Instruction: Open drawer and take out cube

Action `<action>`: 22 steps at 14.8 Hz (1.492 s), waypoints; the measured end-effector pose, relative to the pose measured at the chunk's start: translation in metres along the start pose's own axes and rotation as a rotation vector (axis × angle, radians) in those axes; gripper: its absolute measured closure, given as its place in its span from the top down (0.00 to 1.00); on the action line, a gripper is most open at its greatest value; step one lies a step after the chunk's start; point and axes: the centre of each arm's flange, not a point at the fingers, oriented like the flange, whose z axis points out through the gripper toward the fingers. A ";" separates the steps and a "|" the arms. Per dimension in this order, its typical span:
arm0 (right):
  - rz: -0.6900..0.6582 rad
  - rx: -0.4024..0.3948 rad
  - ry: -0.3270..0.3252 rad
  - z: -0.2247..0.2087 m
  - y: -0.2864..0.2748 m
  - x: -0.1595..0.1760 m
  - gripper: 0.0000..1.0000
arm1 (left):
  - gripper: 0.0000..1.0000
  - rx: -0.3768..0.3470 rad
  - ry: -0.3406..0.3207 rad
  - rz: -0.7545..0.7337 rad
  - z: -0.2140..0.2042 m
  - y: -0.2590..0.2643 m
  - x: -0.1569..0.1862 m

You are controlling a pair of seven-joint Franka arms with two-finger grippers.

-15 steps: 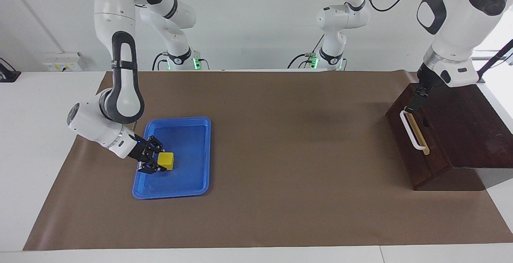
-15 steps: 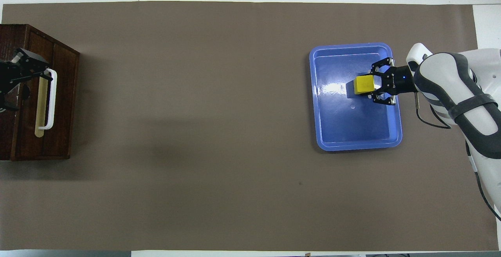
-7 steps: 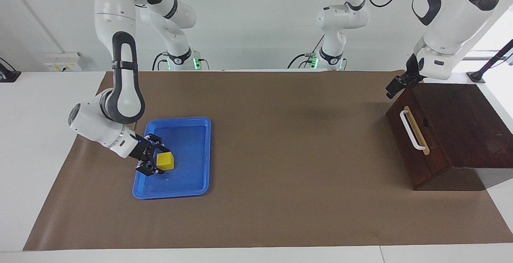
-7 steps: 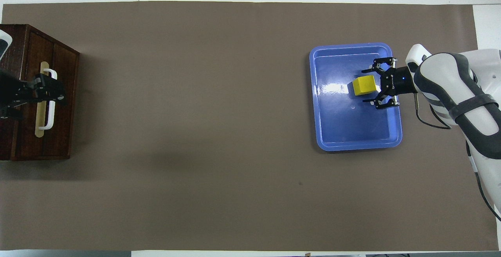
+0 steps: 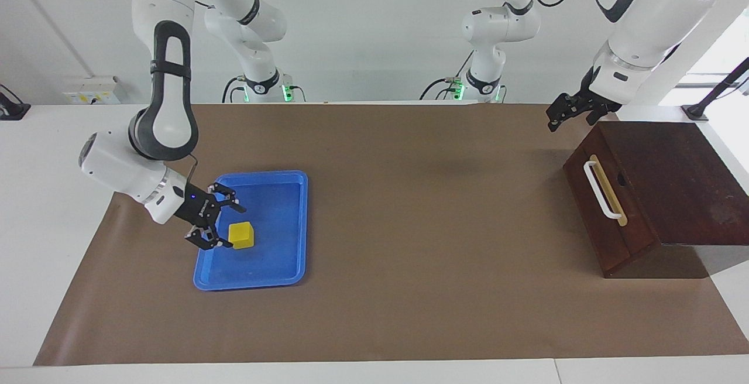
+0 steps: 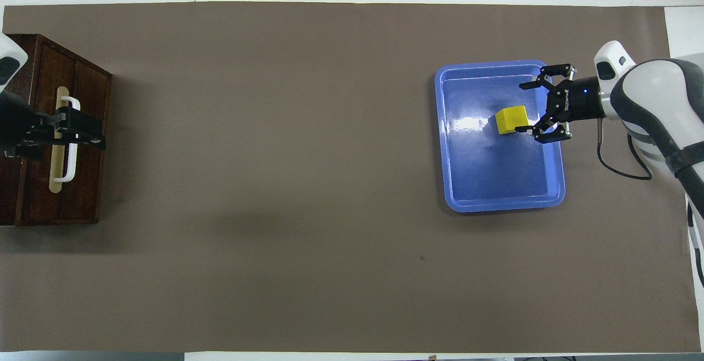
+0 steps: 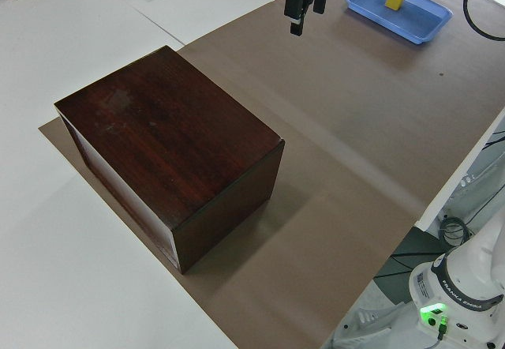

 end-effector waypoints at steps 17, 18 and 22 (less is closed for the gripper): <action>0.873 -0.235 -0.462 -0.224 -0.104 0.155 1.00 | 1.00 -0.005 -0.002 0.081 0.001 -0.005 0.002; 0.933 -0.259 -0.492 -0.228 -0.111 0.157 1.00 | 1.00 -0.006 -0.002 0.081 0.001 -0.004 0.002; 1.208 -0.343 -0.577 -0.234 -0.133 0.165 1.00 | 1.00 -0.006 0.006 0.080 -0.003 -0.005 0.000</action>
